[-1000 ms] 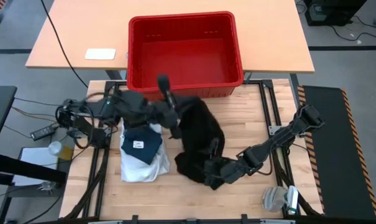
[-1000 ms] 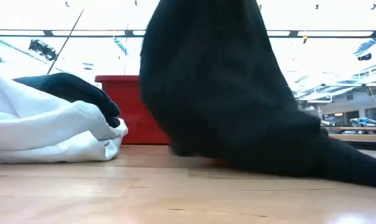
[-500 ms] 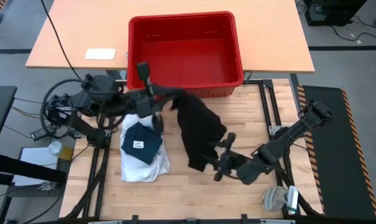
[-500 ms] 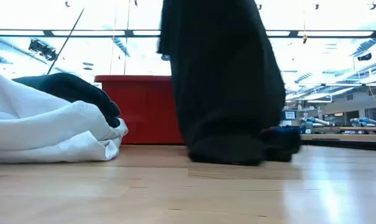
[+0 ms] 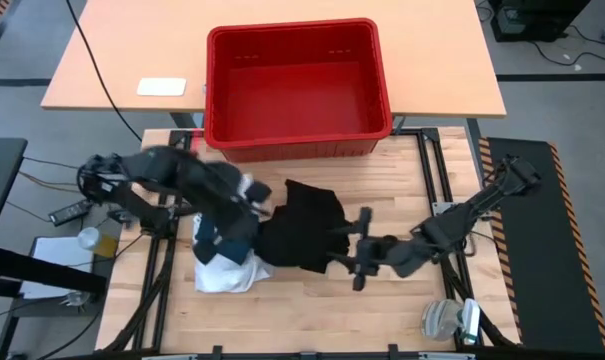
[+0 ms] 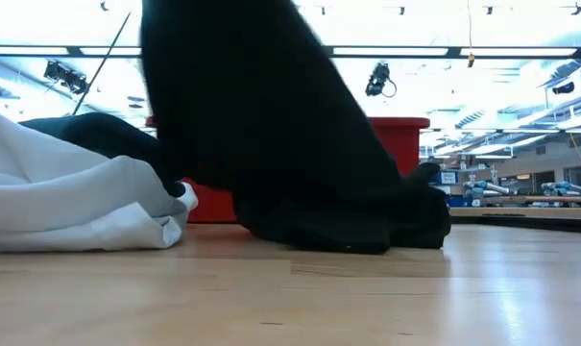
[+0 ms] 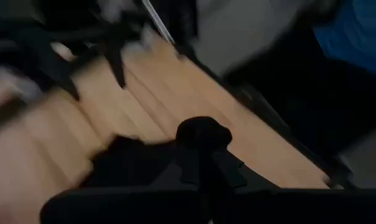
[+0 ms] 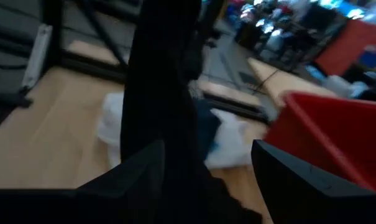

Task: Fold laundry
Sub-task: Fold the black shirt

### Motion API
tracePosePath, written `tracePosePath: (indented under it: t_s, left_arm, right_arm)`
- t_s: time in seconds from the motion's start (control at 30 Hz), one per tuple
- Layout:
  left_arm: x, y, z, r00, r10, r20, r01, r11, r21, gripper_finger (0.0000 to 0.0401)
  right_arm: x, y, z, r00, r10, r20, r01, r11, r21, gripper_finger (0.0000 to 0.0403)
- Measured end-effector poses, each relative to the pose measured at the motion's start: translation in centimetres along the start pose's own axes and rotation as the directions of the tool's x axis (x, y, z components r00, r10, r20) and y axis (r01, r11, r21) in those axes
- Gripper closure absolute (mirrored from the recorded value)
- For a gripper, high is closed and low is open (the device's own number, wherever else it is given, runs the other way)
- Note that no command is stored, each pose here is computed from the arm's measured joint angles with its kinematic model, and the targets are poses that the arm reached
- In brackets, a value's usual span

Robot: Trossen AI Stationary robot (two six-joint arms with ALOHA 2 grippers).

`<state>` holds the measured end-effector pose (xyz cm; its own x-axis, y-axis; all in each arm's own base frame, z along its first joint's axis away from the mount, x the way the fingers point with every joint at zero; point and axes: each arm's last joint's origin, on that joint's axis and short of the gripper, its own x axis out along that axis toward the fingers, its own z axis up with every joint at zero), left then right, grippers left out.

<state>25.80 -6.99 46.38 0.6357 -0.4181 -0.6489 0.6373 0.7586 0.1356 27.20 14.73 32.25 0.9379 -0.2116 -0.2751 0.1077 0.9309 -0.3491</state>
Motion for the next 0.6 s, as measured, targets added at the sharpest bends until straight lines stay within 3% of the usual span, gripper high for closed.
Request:
tracePosePath:
  t_s: [0.13, 0.23, 0.43, 0.6]
  left_arm:
    - [3.8, -0.8, 0.2, 0.991, -0.087, -0.097, 0.089, 0.996, 0.014, 0.0395]
    - [6.1, -1.6, 0.6, 0.985, -0.073, -0.157, 0.085, 0.994, 0.068, 0.0396]
    - [9.7, -3.0, 0.7, 0.971, -0.053, -0.233, 0.078, 0.992, 0.100, 0.0399]
    - [15.0, -4.7, -2.7, 0.959, 0.028, -0.282, -0.002, 0.996, 0.091, 0.0399]
  right_arm:
    - [2.2, 0.3, -0.1, 0.991, 0.127, 0.042, -0.128, 0.991, 0.025, 0.0157]
    - [3.6, 0.6, -0.8, 0.984, 0.177, 0.018, -0.177, 0.984, 0.012, 0.0157]
    - [4.6, 1.1, -2.5, 0.980, 0.171, -0.100, -0.172, 0.985, -0.007, 0.0157]
    - [4.1, 1.0, -3.8, 0.958, 0.169, -0.232, -0.152, 0.984, 0.091, 0.0160]
